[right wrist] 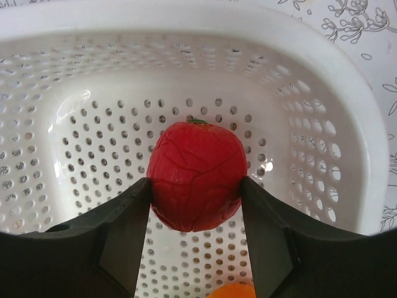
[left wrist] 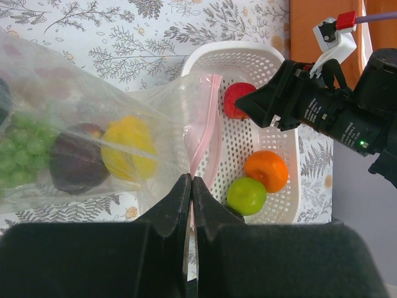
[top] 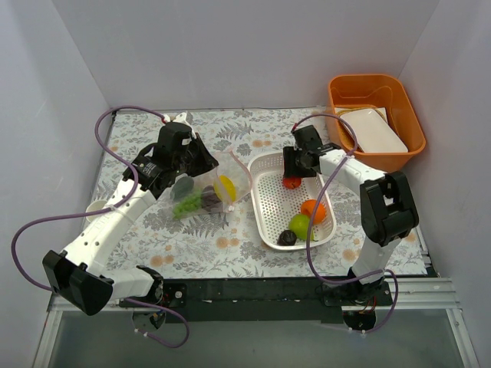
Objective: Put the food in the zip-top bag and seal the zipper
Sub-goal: Pick up the fake fruit from the bin.
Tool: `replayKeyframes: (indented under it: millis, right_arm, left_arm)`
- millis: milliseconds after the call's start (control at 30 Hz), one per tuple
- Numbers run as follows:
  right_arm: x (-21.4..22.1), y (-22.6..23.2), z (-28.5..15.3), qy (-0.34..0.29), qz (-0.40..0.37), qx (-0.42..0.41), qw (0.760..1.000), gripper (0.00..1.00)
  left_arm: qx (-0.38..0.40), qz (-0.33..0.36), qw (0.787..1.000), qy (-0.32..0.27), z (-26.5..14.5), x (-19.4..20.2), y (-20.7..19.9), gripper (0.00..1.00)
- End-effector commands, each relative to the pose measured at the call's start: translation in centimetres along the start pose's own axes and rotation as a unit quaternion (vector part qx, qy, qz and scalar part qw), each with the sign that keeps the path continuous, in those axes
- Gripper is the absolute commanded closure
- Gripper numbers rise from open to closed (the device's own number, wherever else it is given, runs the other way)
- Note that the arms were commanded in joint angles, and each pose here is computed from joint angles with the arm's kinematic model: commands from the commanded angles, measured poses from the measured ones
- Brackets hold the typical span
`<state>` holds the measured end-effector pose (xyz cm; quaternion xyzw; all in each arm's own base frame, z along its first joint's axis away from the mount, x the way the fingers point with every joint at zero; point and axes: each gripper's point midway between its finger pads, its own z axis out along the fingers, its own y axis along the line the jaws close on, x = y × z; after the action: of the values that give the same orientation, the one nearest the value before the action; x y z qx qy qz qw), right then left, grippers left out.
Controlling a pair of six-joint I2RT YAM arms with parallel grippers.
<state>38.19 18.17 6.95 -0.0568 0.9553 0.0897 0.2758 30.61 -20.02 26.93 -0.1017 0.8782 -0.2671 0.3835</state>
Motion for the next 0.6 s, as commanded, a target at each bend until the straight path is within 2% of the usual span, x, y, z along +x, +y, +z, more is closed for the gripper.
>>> replayKeyframes:
  millis: [0,567]
  right_arm:
    - [-0.5,1.4,-2.4,-0.017,-0.005,-0.037,0.999,0.69]
    - [-0.6,4.1,-8.1,-0.056,0.005,-0.098,0.994,0.69]
  left_arm:
    - [0.006,0.003,1.0,0.001,0.1,0.1,0.0,1.0]
    - [0.017,0.003,1.0,0.016,0.7,0.7,-0.4,1.0]
